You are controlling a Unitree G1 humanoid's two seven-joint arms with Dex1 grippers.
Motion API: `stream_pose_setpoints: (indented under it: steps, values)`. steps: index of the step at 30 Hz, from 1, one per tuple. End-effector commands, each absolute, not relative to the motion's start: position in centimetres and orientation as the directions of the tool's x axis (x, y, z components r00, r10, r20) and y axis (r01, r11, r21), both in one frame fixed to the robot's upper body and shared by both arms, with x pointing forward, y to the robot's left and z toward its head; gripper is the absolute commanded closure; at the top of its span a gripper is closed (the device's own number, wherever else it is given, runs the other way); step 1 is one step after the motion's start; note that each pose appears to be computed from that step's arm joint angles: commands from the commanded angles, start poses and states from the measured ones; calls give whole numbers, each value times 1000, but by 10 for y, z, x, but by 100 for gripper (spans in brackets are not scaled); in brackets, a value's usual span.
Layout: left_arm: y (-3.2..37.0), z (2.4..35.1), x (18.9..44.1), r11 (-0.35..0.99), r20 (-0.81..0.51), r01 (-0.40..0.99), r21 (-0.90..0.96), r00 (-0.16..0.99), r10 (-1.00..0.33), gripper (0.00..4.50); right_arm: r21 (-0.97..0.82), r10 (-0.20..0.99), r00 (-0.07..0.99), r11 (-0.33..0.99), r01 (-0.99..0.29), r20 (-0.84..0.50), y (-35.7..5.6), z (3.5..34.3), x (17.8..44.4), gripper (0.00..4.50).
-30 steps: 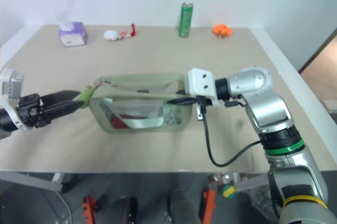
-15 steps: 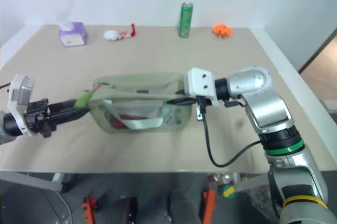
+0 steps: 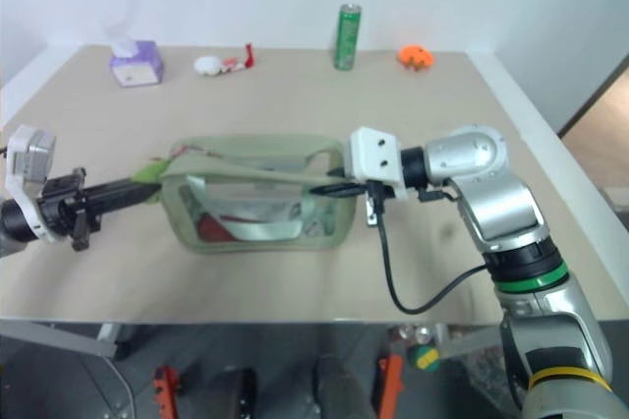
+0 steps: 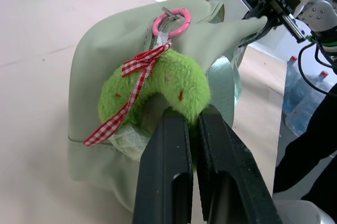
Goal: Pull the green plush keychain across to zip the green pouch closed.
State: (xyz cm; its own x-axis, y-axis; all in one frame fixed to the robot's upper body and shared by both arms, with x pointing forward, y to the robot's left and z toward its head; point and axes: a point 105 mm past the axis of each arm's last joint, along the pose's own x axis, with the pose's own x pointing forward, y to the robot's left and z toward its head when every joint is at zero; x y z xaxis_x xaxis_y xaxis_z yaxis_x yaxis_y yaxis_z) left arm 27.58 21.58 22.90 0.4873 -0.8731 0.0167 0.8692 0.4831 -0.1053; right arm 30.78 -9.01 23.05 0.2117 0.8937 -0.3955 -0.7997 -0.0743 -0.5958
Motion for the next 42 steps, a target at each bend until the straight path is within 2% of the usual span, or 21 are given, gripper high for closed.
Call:
stream_pose_setpoints:
  steps: [1,12,16,17,18,21,32,35,38,42]
  values:
    - [217,266,268,467,86,884,-1,465,-881,448,-639,900,228,-70,-766,-371,-91,243,306,450]
    - [217,237,279,530,-6,848,-9,530,-848,448,-644,900,234,-65,-762,-368,-93,244,305,450]
    - [219,235,283,544,3,837,-57,545,-838,448,-644,899,235,-65,-762,-369,-93,244,306,450]
    - [219,235,284,546,0,836,-60,547,-837,379,-644,899,236,-65,-762,-370,-93,244,306,450]
    - [219,234,284,548,-3,834,-56,549,-836,357,-644,899,235,-65,-762,-370,-93,245,306,450]
    - [220,232,285,565,-14,825,-33,564,-825,253,-644,899,235,-66,-763,-370,-93,245,306,450]
    - [224,234,279,544,-5,837,-53,544,-839,253,-643,898,234,-67,-763,-372,-93,244,307,450]
    - [226,236,277,535,10,842,-66,536,-844,332,-643,898,234,-68,-763,-372,-93,244,308,450]
    - [228,239,276,533,25,843,-73,536,-844,437,-643,898,233,-69,-763,-373,-92,244,308,450]
    - [230,242,274,525,42,846,-89,530,-847,447,-644,898,232,-71,-762,-373,-92,244,308,450]
